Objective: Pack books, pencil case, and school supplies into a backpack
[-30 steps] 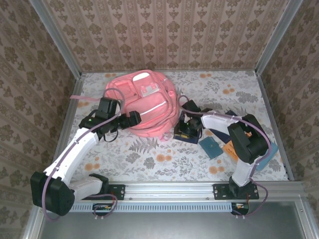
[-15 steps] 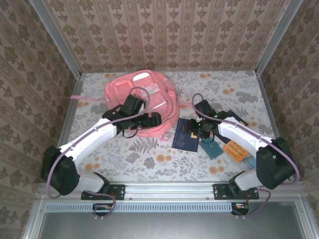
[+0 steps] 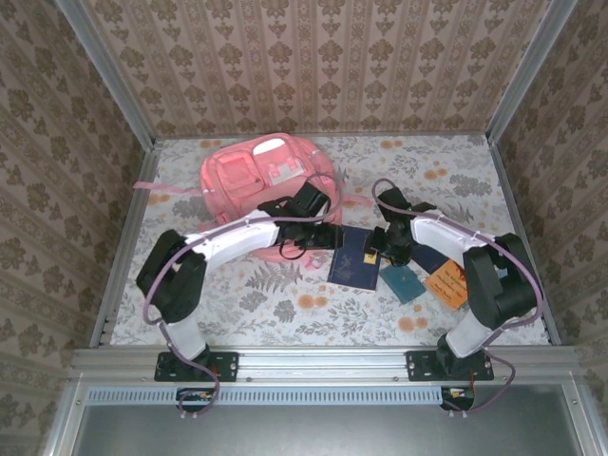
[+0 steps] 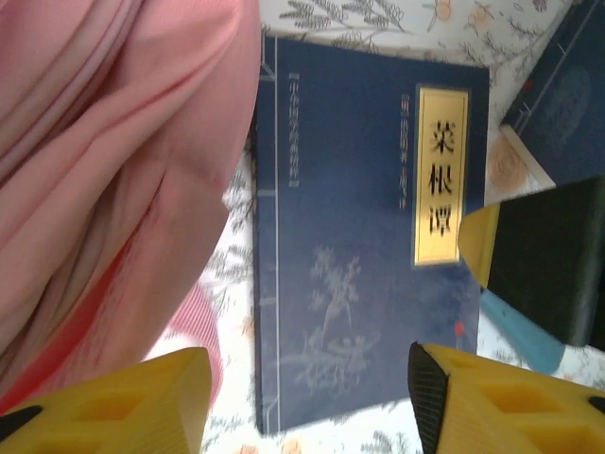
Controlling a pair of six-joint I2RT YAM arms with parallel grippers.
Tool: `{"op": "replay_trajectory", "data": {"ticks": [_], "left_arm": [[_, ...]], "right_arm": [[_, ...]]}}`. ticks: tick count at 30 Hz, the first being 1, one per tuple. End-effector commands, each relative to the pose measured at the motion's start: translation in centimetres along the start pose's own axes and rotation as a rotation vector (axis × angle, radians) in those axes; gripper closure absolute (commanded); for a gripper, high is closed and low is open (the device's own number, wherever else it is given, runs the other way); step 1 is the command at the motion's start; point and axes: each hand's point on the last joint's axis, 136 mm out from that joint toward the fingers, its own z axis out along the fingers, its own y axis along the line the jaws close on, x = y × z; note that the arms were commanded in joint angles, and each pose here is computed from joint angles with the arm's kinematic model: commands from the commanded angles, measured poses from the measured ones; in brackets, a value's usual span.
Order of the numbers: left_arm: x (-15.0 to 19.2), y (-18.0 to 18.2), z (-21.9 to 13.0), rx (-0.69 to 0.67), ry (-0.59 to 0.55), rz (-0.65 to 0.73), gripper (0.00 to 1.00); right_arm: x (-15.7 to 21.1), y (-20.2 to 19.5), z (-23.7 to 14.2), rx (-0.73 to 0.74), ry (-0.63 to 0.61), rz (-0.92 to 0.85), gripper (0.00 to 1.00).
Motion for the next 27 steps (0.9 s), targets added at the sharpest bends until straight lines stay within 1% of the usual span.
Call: {"op": "replay_trajectory", "data": {"ticks": [1, 6, 9, 10, 11, 12, 15, 18, 21, 27], "left_arm": [[-0.1, -0.1, 1.6, -0.034, 0.048, 0.042, 0.44], [0.4, 0.6, 4.2, -0.066, 0.121, -0.002, 0.51], [0.7, 0.6, 5.1, -0.071, 0.143, -0.018, 0.56], [0.8, 0.9, 5.3, -0.081, 0.153, -0.027, 0.56], [1.0, 1.0, 5.5, -0.088, 0.162, -0.032, 0.58], [1.2, 1.1, 5.6, -0.092, 0.174, -0.033, 0.60], [1.8, 1.5, 6.1, -0.106, 0.200, -0.055, 0.61], [2.3, 2.3, 6.3, -0.151, 0.219, -0.072, 0.60], [2.4, 2.8, 6.1, -0.183, 0.221, -0.086, 0.55], [3.1, 3.5, 6.3, -0.210, 0.263, -0.135, 0.47]], "right_arm": [[-0.9, 0.2, 0.3, 0.015, 0.003, -0.037, 0.48], [-1.0, 0.3, 1.2, 0.001, 0.033, -0.050, 0.52], [-0.9, 0.3, 1.4, -0.003, 0.045, -0.055, 0.56], [-1.0, 0.3, 1.5, -0.009, 0.044, -0.056, 0.57], [-0.9, 0.4, 1.5, -0.014, 0.047, -0.058, 0.60], [-0.8, 0.4, 1.5, -0.019, 0.051, -0.057, 0.61], [-0.5, 0.6, 1.6, -0.038, 0.059, -0.058, 0.61], [-0.4, 0.4, 1.9, -0.034, 0.066, -0.059, 0.61], [-0.4, 0.2, 2.2, -0.028, 0.074, -0.056, 0.61], [0.0, 0.9, 2.4, -0.074, 0.097, -0.063, 0.61]]}}
